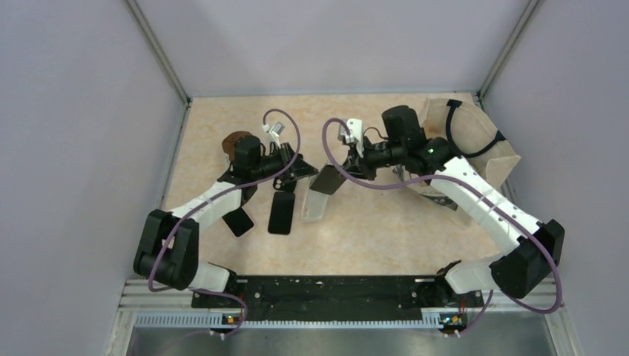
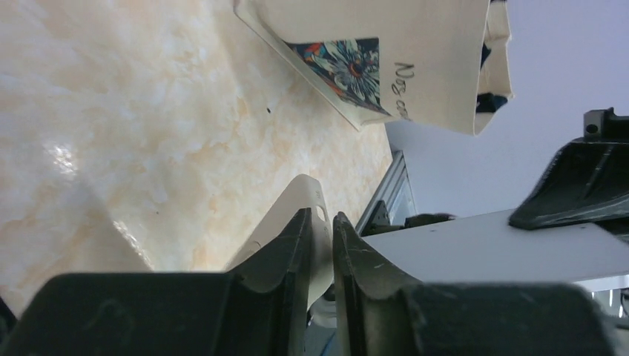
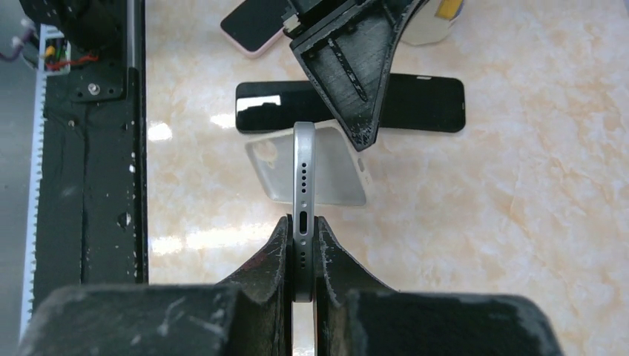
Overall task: Take the phone out of the phone case
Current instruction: Remove the phone case from the phone, then place the phone case at the center of the board.
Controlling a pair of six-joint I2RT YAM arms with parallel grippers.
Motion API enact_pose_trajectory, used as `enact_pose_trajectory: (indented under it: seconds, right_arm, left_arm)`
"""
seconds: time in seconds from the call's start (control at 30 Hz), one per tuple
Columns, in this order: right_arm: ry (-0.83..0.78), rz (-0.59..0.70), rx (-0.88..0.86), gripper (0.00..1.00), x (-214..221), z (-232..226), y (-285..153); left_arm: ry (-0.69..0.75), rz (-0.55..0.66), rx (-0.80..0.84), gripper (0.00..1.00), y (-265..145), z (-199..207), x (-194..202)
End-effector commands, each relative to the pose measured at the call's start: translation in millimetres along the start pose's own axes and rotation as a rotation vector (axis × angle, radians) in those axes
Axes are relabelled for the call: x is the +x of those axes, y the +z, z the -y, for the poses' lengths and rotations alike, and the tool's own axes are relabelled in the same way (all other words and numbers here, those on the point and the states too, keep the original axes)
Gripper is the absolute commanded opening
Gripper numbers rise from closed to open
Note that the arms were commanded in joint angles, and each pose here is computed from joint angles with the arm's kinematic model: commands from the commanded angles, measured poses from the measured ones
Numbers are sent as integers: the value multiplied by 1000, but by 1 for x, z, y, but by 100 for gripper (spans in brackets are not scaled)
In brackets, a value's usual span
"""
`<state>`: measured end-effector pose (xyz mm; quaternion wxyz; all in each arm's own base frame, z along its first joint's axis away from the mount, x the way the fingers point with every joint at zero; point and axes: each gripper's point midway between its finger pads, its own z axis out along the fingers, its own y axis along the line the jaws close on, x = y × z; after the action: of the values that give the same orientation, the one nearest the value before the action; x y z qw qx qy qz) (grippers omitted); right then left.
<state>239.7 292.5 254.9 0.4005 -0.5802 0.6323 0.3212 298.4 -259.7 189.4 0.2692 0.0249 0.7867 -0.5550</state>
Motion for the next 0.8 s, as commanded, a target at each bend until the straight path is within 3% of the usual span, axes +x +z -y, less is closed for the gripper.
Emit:
enact_pose_trajectory:
  seconds: [0.0, 0.27, 0.7, 0.77]
  right_arm:
    - [-17, 155, -26, 0, -50, 1, -36]
    - [66, 161, -20, 0, -38, 7, -61]
    - [131, 134, 35, 0, -8, 16, -57]
    - [143, 124, 63, 0, -1, 21, -54]
  left_arm:
    - [-7, 78, -4, 0, -1, -8, -21]
    - [-106, 42, -43, 0, 19, -45, -16]
    - [42, 73, -113, 0, 24, -68, -24]
    - [81, 62, -164, 6, 24, -77, -24]
